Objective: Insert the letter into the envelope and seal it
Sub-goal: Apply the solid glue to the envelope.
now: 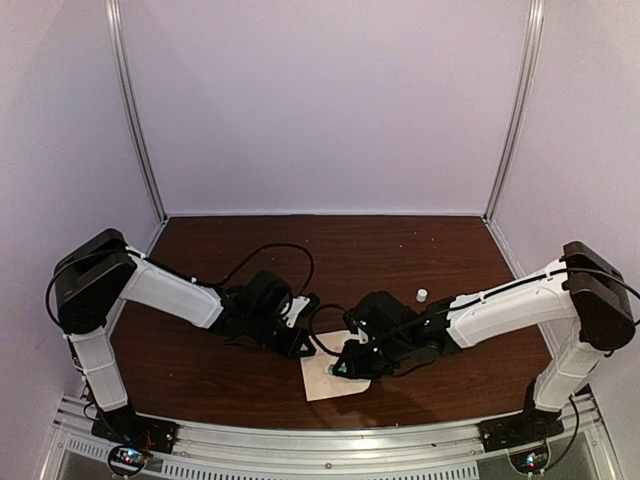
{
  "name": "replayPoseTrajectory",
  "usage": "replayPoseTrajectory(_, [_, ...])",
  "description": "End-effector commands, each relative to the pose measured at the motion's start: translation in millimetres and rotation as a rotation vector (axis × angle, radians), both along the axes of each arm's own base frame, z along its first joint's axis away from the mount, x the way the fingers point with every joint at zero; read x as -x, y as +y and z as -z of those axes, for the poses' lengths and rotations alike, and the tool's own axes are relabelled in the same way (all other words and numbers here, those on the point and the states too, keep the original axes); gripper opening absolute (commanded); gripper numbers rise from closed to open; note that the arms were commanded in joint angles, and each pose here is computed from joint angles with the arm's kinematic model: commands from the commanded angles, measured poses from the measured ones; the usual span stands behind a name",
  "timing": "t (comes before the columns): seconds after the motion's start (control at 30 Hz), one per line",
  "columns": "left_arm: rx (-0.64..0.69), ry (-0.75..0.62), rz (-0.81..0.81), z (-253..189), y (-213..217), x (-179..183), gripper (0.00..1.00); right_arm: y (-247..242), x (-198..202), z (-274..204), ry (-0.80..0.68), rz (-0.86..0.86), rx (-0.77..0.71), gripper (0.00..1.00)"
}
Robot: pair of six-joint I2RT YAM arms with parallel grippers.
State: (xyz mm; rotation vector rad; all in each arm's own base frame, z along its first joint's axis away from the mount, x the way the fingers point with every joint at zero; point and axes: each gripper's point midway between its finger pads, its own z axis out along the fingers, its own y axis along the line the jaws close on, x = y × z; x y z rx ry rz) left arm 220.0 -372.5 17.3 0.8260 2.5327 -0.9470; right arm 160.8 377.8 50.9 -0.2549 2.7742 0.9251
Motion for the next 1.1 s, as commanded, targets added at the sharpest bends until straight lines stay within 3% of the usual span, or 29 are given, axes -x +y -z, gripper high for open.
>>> replayPoseTrajectory(0.0, [-0.01, -0.01, 0.012, 6, 3, 3, 0.0, 2, -4, 0, -0.016, 0.005, 0.013, 0.0])
replayPoseTrajectory(1.07, [-0.011, 0.005, 0.02, 9, 3, 6, 0.0, -10, -24, 17, -0.038, 0.046, 0.068, 0.0])
